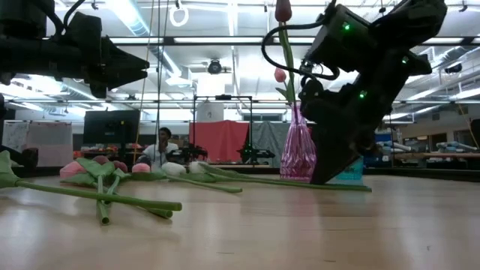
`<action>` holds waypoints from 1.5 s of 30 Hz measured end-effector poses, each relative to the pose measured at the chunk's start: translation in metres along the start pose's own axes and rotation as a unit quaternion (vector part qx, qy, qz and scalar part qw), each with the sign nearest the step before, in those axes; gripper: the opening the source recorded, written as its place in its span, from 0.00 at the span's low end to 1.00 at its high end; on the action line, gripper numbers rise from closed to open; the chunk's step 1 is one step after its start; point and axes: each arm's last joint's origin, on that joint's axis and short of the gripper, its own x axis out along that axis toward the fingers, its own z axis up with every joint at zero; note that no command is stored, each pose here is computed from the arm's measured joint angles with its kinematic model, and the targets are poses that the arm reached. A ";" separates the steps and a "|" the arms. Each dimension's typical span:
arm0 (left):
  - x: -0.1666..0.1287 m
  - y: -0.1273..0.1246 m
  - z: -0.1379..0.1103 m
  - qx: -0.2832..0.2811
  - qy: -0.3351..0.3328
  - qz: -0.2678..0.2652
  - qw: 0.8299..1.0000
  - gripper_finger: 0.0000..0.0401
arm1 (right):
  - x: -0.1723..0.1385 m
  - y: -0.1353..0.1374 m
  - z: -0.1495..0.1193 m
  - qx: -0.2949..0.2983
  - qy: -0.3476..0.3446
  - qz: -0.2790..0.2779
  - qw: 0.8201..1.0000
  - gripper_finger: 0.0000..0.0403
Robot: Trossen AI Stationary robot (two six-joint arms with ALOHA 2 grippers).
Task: Sort flowers into vase by color
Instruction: Put the top white flower into the blue vase
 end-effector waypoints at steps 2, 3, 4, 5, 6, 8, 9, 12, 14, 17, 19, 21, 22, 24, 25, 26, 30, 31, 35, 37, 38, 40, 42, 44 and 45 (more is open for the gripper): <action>0.000 0.000 0.000 0.000 0.000 0.000 1.000 0.47 | -0.007 0.001 0.003 -0.010 -0.005 0.016 1.000 0.02; 0.000 0.000 0.000 0.000 0.000 -0.001 1.000 0.47 | -0.012 0.001 0.004 -0.017 -0.006 0.023 1.000 0.01; 0.000 0.000 0.000 0.000 0.000 -0.001 1.000 0.47 | -0.019 0.000 0.005 -0.023 -0.004 0.029 0.999 0.01; 0.000 0.000 0.000 0.000 0.000 -0.001 1.000 0.47 | -0.026 0.000 0.007 -0.027 -0.011 0.035 0.999 0.01; 0.000 0.000 0.000 -0.001 0.000 -0.002 1.000 0.47 | -0.034 0.002 0.011 -0.031 -0.033 0.045 0.998 0.01; 0.000 0.000 0.001 -0.002 -0.002 -0.003 1.000 0.47 | -0.052 0.004 0.020 -0.035 -0.077 0.059 0.995 0.01; 0.000 0.000 0.001 -0.005 -0.007 -0.003 1.000 0.47 | -0.059 0.005 0.022 -0.039 -0.099 0.060 0.993 0.01; 0.000 -0.002 0.005 -0.015 -0.022 -0.030 0.999 0.47 | -0.080 0.010 0.026 -0.055 -0.164 0.060 0.983 0.01; 0.000 -0.004 0.006 -0.021 -0.026 -0.062 0.998 0.47 | -0.092 0.013 0.029 -0.058 -0.208 0.058 0.975 0.01; 0.000 -0.006 0.008 -0.037 -0.033 -0.091 0.995 0.47 | -0.102 0.019 0.032 -0.082 -0.272 0.041 0.958 0.00; 0.001 -0.007 0.008 -0.041 -0.034 -0.094 0.994 0.47 | -0.107 0.027 0.036 -0.096 -0.318 0.047 0.942 0.00; 0.003 -0.008 0.007 -0.051 -0.032 -0.094 0.994 0.47 | -0.110 0.035 0.040 -0.111 -0.356 0.057 0.926 0.01; 0.004 -0.009 0.007 -0.057 -0.033 -0.098 0.993 0.47 | -0.110 0.038 0.042 -0.118 -0.371 0.062 0.919 0.01; 0.006 -0.011 0.007 -0.069 -0.040 -0.115 0.990 0.47 | -0.107 0.043 0.045 -0.130 -0.399 0.067 0.905 0.01; 0.007 -0.012 0.008 -0.078 -0.044 -0.127 0.988 0.47 | -0.107 0.046 0.047 -0.134 -0.414 0.069 0.898 0.01; 0.009 -0.014 0.008 -0.083 -0.047 -0.140 0.986 0.47 | -0.105 0.048 0.049 -0.138 -0.426 0.069 0.891 0.01; 0.023 -0.024 0.011 -0.079 -0.029 -0.165 0.983 0.47 | -0.097 0.053 0.054 -0.149 -0.461 0.070 0.872 0.01; 0.029 -0.028 0.013 -0.078 -0.025 -0.167 0.983 0.47 | -0.096 0.054 0.055 -0.150 -0.467 0.072 0.869 0.01; 0.056 -0.047 0.024 -0.051 -0.006 -0.201 0.978 0.47 | -0.091 0.053 0.060 -0.150 -0.479 0.084 0.860 0.01; 0.071 -0.057 0.030 -0.042 -0.004 -0.226 0.973 0.47 | -0.090 0.052 0.062 -0.158 -0.482 0.089 0.857 0.01; 0.077 -0.061 0.032 -0.037 -0.002 -0.237 0.971 0.47 | -0.091 0.052 0.063 -0.159 -0.486 0.091 0.855 0.01; 0.090 -0.070 0.035 -0.032 0.002 -0.254 0.967 0.47 | -0.094 0.053 0.065 -0.165 -0.498 0.091 0.846 0.01; 0.102 -0.078 0.037 -0.023 0.002 -0.263 0.965 0.47 | -0.097 0.053 0.066 -0.174 -0.512 0.090 0.836 0.01; 0.113 -0.084 0.038 -0.020 0.004 -0.264 0.964 0.47 | -0.100 0.054 0.067 -0.182 -0.521 0.096 0.829 0.01; 0.119 -0.087 0.038 -0.020 0.004 -0.264 0.964 0.47 | -0.100 0.054 0.067 -0.184 -0.521 0.097 0.828 0.01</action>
